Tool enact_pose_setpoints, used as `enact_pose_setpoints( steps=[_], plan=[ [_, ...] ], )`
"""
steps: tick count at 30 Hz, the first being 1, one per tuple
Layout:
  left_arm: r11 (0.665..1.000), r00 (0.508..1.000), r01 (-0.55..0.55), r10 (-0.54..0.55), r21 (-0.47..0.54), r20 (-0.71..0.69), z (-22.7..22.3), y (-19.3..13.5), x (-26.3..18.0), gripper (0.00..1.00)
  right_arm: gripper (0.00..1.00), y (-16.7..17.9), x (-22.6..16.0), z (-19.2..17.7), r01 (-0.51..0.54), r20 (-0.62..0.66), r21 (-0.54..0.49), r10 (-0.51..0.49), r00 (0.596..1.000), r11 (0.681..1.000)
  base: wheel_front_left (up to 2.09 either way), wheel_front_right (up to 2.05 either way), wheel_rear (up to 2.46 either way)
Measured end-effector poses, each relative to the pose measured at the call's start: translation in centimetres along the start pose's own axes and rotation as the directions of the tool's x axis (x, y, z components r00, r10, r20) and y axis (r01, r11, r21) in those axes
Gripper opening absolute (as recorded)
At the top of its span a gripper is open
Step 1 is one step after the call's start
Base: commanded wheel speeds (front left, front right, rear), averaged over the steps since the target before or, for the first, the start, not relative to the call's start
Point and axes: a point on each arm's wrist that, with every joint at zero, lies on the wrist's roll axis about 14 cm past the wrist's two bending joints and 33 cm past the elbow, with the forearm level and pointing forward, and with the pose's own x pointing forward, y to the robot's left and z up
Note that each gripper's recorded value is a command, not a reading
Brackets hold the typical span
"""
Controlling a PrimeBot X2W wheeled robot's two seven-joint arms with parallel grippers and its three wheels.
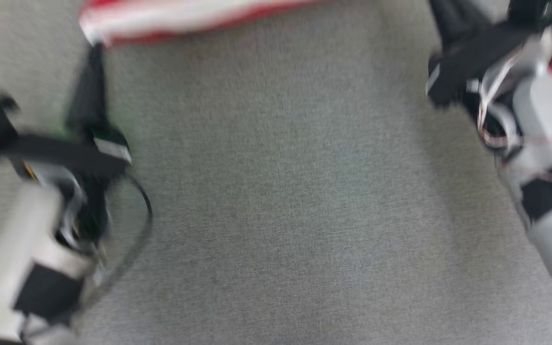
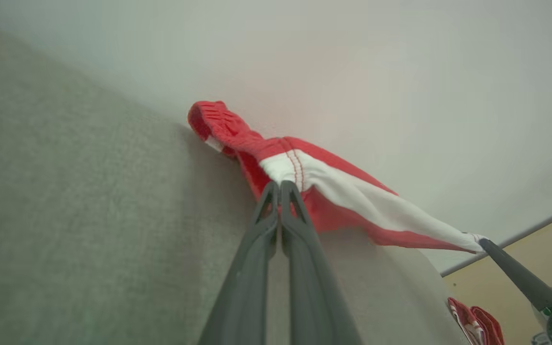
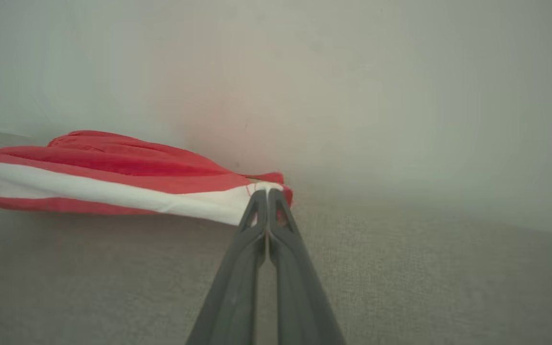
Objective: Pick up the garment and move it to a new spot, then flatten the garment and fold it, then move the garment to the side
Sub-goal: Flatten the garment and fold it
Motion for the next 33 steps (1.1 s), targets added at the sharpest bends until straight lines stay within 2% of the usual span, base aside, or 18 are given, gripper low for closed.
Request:
enact_pose_setpoints(
  steps=[7,11,15,22,26,31,33],
  plan=[
    [1.0,0.989,0.003,0.0,0.021,-0.146,-3.6,-2.0,-6.7,0.0,0.0,1.6,-6.8,-2.3,-0.061,-0.161,0.014,0.063,0.985,0.998,0.0,0.0,0.0],
    [0.997,0.977,0.01,0.006,0.077,-0.211,-4.8,-2.7,-10.6,0.0,0.0,2.4,-11.0,-2.5,-0.089,-0.212,0.021,0.092,0.973,0.996,0.0,0.0,0.0],
    [0.989,0.974,-0.001,0.035,0.147,-0.225,-4.3,-2.2,-14.5,0.0,0.0,4.9,-14.7,-2.3,-0.146,-0.22,0.069,0.157,0.963,0.987,0.0,0.0,0.0],
    [0.977,0.972,-0.004,0.054,0.212,-0.23,-3.7,-3.2,-19.6,0.0,0.0,6.3,-20.9,-5.1,-0.168,-0.348,0.101,0.193,0.917,0.981,0.0,0.0,0.0],
    [0.973,0.959,-0.027,0.09,0.231,-0.268,-4.0,-2.9,-22.0,0.0,0.0,6.9,-22.9,-6.1,-0.169,-0.393,0.134,0.209,0.895,0.977,0.0,0.0,0.0],
    [0.956,0.939,-0.102,0.184,0.276,-0.291,-3.6,-1.9,-25.3,0.0,0.0,9.0,-25.6,-7.6,-0.199,-0.468,0.218,0.281,0.838,0.955,0.0,0.0,0.0],
    [0.952,0.934,-0.117,0.202,0.284,-0.293,-3.4,-1.8,-26.0,0.0,0.0,9.2,-25.7,-6.7,-0.207,-0.448,0.22,0.287,0.847,0.953,0.0,0.0,0.0]
  ],
)
